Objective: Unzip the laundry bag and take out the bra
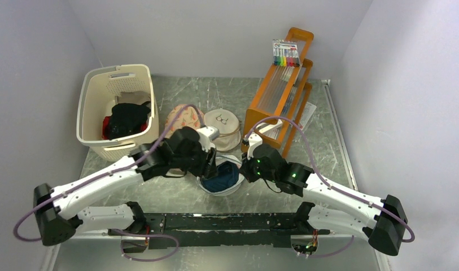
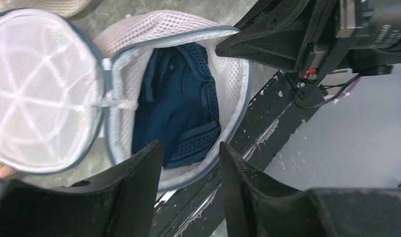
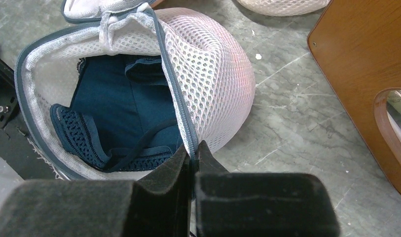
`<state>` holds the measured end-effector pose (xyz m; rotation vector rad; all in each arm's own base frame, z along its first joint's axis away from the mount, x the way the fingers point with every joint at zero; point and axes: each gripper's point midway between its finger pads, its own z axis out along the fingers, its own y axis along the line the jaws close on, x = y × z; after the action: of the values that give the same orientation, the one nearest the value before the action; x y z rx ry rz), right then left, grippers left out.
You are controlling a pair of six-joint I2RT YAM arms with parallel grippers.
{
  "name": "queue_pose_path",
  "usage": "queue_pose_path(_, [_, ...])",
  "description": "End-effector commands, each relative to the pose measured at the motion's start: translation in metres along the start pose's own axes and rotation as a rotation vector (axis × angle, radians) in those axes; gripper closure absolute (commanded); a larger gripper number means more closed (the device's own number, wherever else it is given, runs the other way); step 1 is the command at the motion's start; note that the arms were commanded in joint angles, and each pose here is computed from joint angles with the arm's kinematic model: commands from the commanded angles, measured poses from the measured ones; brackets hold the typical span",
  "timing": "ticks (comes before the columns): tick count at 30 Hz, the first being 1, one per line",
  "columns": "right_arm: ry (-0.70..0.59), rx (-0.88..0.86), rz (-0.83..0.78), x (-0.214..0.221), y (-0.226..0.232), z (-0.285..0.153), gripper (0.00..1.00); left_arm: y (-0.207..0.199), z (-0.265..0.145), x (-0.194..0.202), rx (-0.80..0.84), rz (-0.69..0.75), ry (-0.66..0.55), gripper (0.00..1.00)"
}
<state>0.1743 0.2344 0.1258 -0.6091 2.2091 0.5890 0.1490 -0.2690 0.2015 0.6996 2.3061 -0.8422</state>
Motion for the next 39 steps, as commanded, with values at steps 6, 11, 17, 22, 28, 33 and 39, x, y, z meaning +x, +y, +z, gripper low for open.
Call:
queue_pose_path(6, [-0.045,-0.029,0.000,-0.012,0.005,-0.004,1.00,-0.009,0.057,0.004,-0.222,0.044,-0.055,0.56])
queue_pose_path(11, [-0.048,-0.033,-0.001,-0.011,0.005,-0.005,1.00,0.005,0.072,0.010,-0.359,0.075,-0.048,0.57])
queue_pose_path(17, [-0.050,-0.034,0.000,-0.010,0.005,-0.006,1.00,0.021,0.080,0.012,-0.457,0.107,-0.035,0.52])
queue_pose_path(22, [-0.050,-0.034,-0.001,-0.010,0.005,-0.006,1.00,0.029,0.084,0.011,-0.515,0.118,-0.024,0.52])
queue_pose_path(28, [-0.054,-0.035,-0.003,-0.012,0.005,-0.007,1.00,0.038,0.086,0.016,-0.556,0.136,-0.010,0.50])
queue_pose_path(33, [-0.052,-0.036,-0.003,-0.012,0.006,-0.007,1.00,0.047,0.091,0.020,-0.600,0.170,0.007,0.54])
queue_pose_path(39, [-0.047,-0.049,0.010,-0.007,0.007,-0.006,1.00,0.049,0.091,0.018,-0.626,0.201,0.025,0.77])
